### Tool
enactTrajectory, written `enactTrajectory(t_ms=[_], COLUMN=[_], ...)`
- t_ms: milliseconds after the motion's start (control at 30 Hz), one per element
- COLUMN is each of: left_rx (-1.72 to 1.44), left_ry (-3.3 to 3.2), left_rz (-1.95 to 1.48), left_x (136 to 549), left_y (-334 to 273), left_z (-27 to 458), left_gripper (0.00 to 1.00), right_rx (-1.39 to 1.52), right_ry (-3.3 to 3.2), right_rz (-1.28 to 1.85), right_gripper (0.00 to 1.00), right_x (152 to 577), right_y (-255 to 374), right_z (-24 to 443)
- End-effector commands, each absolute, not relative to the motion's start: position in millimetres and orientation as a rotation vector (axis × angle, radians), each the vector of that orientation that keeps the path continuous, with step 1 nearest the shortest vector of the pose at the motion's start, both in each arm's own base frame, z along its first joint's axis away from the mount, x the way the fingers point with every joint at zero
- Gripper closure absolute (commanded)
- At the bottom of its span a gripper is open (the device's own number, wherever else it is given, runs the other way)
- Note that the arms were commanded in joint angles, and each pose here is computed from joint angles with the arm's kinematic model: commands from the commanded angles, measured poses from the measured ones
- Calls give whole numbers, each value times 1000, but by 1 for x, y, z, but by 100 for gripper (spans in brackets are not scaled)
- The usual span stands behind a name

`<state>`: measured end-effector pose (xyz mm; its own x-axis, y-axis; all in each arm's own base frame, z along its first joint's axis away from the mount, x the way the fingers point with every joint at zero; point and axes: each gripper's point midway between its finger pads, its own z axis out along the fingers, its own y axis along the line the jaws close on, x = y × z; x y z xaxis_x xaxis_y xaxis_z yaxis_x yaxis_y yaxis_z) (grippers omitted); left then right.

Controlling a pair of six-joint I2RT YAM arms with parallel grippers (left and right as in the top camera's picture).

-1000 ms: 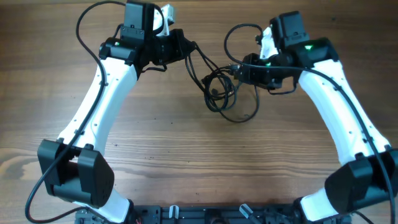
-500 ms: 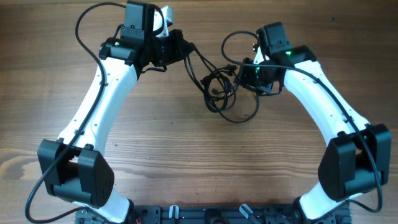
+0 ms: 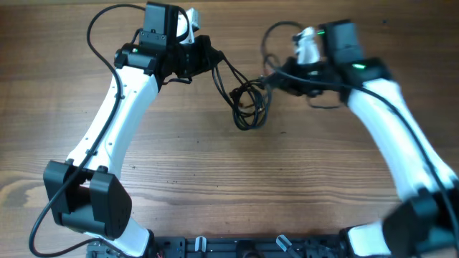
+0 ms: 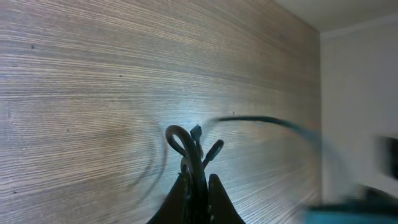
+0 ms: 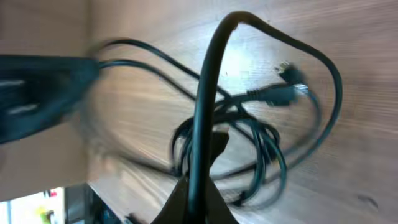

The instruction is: Untangle cables

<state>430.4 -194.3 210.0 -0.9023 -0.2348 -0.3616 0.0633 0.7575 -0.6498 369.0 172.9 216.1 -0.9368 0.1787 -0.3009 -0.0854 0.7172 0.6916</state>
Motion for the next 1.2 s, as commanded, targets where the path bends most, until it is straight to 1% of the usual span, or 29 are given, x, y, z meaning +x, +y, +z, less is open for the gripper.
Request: enactTrajectory(t_ms=[0, 100, 167, 233, 333, 367, 400, 433, 467, 533, 633, 733, 800, 867, 967, 1100, 1133, 1167], left_rx=[-155, -146, -110, 102, 439, 486, 538, 574, 603, 610, 638, 681, 703, 699, 627, 448, 444, 438], left_ry=[2519, 2512, 2478, 2380, 2133, 2092, 2054, 2029, 2008, 2005, 1988, 1964, 1957, 1968, 2019, 2109, 2110, 2113], left_rz=[-949, -950, -974, -1105, -1383, -1426, -1454, -1483, -1518, -1530, -1521, -1502, -1502, -1481, -1438, -1419, -1419, -1421], left_x=[434, 435, 438, 435, 418, 414, 409, 405, 400, 398, 398, 396, 392, 393, 400, 413, 413, 414], left_y=[-191, -191, -195, -215, -247, -251, -254, -256, -257, -258, -258, -260, -266, -270, -273, -268, -268, -268], left_z=[212, 213, 219, 240, 288, 296, 301, 306, 310, 310, 311, 311, 311, 308, 303, 297, 297, 297], left_gripper=[96, 96, 96, 96, 96, 96, 96, 96, 96, 96, 96, 96, 96, 96, 96, 96, 92, 91], right_rx=[330, 679, 770, 806, 865, 858, 809, 689, 525, 383, 249, 70, -46, -84, -19, 149, 140, 115], right_ry=[2477, 2489, 2532, 2565, 2671, 2702, 2740, 2788, 2817, 2782, 2653, 2440, 2300, 2254, 2303, 2482, 2530, 2549], right_rz=[881, 527, 394, 315, 210, 223, 260, 344, 492, 651, 728, 793, 845, 846, 902, 870, 907, 917], right_gripper=[96, 96, 96, 96, 95, 82, 59, 44, 36, 35, 34, 33, 32, 31, 34, 37, 37, 37], right_x=[357, 342, 335, 336, 345, 349, 353, 357, 362, 366, 376, 372, 360, 351, 349, 354, 354, 354], right_y=[100, 16, -6, -15, -26, -24, -19, -7, 12, 31, 43, 58, 73, 83, 97, 106, 118, 125], right_z=[257, 241, 223, 206, 157, 145, 137, 128, 124, 135, 180, 258, 302, 319, 312, 270, 258, 253])
